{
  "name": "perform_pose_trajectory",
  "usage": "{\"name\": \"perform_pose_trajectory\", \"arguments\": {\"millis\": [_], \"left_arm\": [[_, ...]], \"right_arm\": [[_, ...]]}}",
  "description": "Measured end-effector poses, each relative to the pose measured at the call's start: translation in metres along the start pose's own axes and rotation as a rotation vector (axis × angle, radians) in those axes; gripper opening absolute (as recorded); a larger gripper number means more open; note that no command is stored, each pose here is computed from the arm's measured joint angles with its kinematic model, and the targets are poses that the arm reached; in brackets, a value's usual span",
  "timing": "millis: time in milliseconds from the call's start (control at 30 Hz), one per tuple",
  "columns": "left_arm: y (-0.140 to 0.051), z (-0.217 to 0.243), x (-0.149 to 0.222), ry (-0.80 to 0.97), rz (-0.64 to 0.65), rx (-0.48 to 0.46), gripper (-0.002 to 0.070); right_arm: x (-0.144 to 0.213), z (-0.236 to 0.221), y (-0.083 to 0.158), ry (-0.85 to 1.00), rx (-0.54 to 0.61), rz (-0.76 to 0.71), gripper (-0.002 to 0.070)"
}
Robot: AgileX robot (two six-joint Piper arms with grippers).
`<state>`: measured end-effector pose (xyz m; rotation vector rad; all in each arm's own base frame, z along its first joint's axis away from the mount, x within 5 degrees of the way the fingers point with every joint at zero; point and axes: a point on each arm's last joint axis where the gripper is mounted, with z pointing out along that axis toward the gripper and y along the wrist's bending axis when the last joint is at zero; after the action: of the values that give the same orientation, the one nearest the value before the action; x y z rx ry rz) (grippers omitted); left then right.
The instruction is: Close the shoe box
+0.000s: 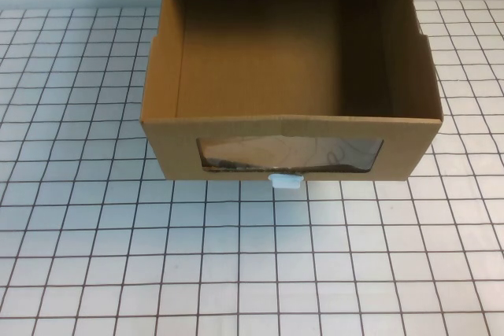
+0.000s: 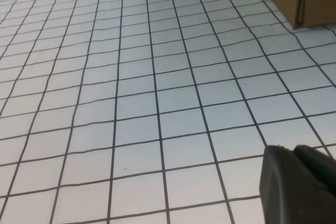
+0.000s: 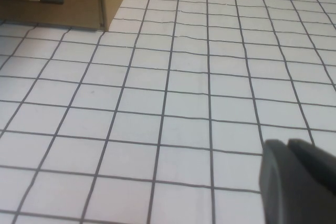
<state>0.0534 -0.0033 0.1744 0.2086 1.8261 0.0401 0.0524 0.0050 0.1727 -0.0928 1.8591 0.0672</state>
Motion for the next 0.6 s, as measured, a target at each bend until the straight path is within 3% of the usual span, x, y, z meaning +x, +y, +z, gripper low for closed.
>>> {"name": "perform_pose_trajectory", "arguments": {"millis": [367, 600], "left_arm": [[0.0, 0.0, -0.001, -0.012, -0.011, 0.0, -0.0002], [0.001, -0.002, -0.018, -0.195, -0.102, 0.004, -0.0003]], "right_arm": [[-0.006, 0.0, 0.0, -0.069, -0.001, 0.0, -0.0015], [-0.023, -0.003, 0.0, -0.254, -0.003, 0.0, -0.0015]]}}
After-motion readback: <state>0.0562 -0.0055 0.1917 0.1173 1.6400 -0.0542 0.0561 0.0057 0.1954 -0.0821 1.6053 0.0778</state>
